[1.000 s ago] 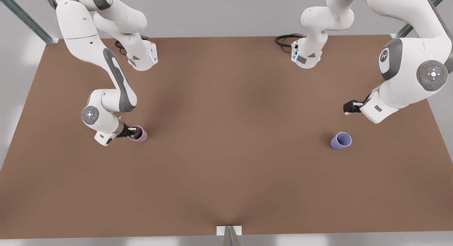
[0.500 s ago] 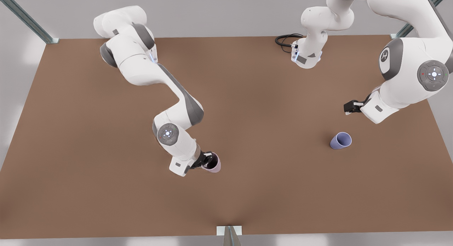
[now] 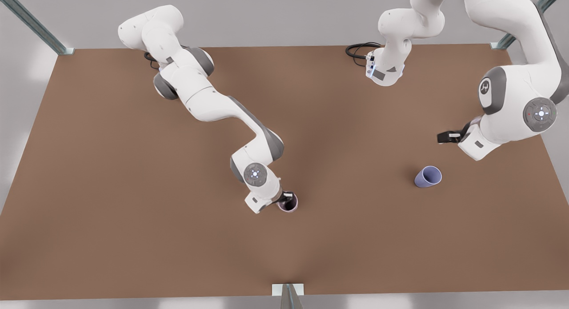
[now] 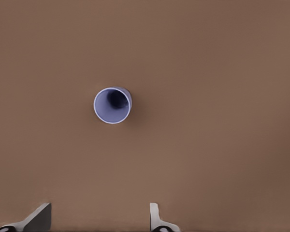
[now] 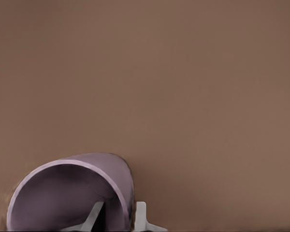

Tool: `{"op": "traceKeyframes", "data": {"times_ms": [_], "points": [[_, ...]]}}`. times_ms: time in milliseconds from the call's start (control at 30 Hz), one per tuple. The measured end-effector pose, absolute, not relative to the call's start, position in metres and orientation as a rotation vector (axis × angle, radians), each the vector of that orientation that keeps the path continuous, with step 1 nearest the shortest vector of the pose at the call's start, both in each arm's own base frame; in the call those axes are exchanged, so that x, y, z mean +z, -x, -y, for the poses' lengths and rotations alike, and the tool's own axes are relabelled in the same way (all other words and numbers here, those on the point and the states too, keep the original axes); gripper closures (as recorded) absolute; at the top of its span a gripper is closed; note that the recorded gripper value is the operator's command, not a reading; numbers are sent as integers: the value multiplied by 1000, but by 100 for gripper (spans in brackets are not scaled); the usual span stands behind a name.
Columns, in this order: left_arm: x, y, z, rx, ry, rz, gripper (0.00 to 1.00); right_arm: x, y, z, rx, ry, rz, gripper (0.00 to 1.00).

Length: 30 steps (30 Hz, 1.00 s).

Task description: Stack the cups, with the pink cup at the bottom and the purple cup at the top

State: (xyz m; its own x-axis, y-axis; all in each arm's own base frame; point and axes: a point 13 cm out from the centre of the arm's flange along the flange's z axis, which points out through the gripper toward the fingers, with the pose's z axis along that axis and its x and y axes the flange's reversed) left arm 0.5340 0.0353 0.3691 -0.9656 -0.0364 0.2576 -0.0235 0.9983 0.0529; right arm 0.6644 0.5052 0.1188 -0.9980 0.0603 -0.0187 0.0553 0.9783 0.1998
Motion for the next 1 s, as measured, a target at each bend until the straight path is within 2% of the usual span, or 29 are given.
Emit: {"op": "traceKeyframes", "data": {"times_ms": [67,200,367,400,467,533,567,633,700,733,867,1000], "points": [[325,-528,-61,-60,-106,2865,0,119,-664,-508,317,-139,-3093,0],[269,-531,-91,-56,-174,2905,0,121,-666,-511,330,-228,-3079,0],[246,-551,-96,-68,-179,2984,0,128,-668,-512,337,-313,-3065,0],[243,-554,-98,-70,-181,2994,0,145,-671,-511,343,-327,-3054,0],[227,-552,-100,-70,-185,2997,0,233,-703,-470,374,-406,-2986,0],[214,-557,-102,-74,-187,3017,0,318,-733,-357,325,-556,-2940,0],[207,-561,-103,-76,-187,3028,0,352,-733,-281,269,-649,-2929,0],[193,-572,-104,-80,-185,3050,0,409,-701,-148,160,-804,-2908,0],[187,-581,-105,-85,-185,3075,0,438,-651,-82,73,-864,-2924,0],[185,-584,-105,-86,-185,3084,0,444,-636,-61,46,-874,-2937,0],[167,-586,-106,-89,-184,3084,0,419,-612,-8,15,-850,-3034,0],[136,-577,-112,-89,-192,3044,0,421,-615,-49,-49,-439,-3104,0]]}}
